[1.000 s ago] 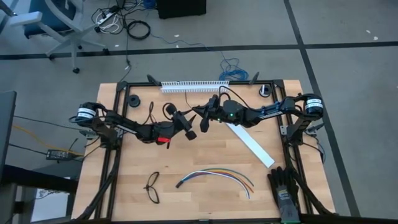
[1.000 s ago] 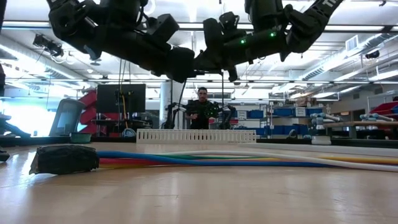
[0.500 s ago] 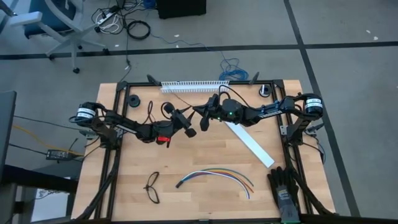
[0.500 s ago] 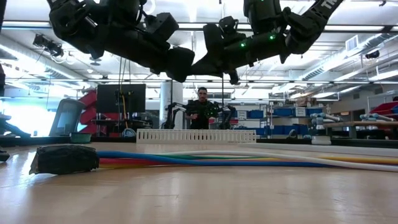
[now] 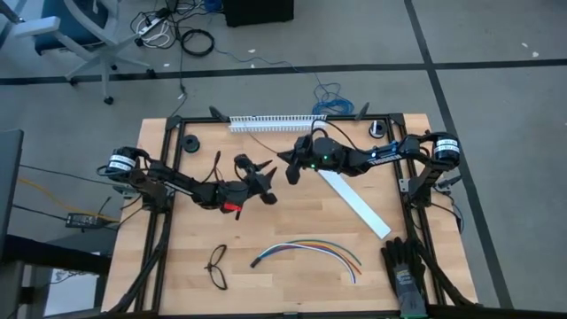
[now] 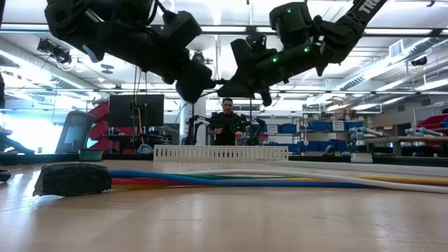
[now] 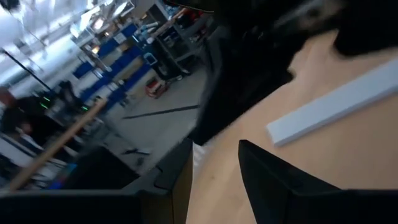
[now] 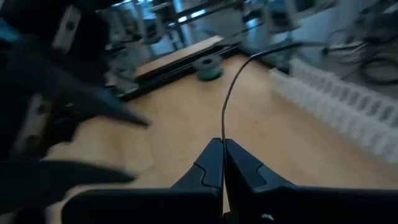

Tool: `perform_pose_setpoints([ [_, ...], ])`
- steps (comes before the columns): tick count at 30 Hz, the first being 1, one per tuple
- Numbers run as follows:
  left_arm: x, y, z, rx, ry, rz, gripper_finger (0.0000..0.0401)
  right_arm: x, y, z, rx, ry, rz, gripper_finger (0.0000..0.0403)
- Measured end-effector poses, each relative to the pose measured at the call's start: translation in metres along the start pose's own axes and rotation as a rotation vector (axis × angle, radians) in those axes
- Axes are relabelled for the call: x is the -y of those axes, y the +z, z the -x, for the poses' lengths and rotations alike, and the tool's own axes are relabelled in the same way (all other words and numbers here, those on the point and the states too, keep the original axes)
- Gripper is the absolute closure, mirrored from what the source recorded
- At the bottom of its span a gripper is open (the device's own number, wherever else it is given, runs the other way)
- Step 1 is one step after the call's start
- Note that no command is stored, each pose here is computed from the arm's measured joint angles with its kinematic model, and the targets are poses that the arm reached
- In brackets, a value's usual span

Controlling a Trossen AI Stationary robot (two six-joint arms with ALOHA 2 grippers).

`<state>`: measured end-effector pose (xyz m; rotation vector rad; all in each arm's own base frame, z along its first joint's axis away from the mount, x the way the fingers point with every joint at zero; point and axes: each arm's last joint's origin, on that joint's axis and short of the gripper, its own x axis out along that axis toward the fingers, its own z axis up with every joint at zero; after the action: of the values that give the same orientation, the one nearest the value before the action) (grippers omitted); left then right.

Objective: Ziptie cables
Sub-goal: Wrap the zip tie around the cable wires

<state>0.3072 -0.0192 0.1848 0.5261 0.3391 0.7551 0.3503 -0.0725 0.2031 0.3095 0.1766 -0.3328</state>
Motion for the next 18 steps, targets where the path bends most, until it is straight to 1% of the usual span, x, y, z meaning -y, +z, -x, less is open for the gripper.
perform_pose_setpoints([
  [4,0.0000,-0.0002,0.0000,-0.002,0.002,-0.153,0.0261,0.0019,-0.0008,-0.0003,-0.036,0.061,-0.043,0.0403],
  [8,-0.0002,-0.0003,-0.0002,-0.003,0.002,-0.246,0.0261,0.0026,-0.0017,-0.0003,-0.052,0.076,-0.053,0.0403],
  [14,-0.0001,-0.0042,-0.0020,-0.028,-0.007,-0.316,0.0262,0.0010,-0.0020,-0.0001,-0.075,0.138,-0.100,0.0403],
  [18,0.0018,-0.0093,-0.0036,-0.040,-0.060,-0.356,0.0272,0.0008,-0.0018,-0.0001,-0.077,0.149,-0.103,0.0403],
])
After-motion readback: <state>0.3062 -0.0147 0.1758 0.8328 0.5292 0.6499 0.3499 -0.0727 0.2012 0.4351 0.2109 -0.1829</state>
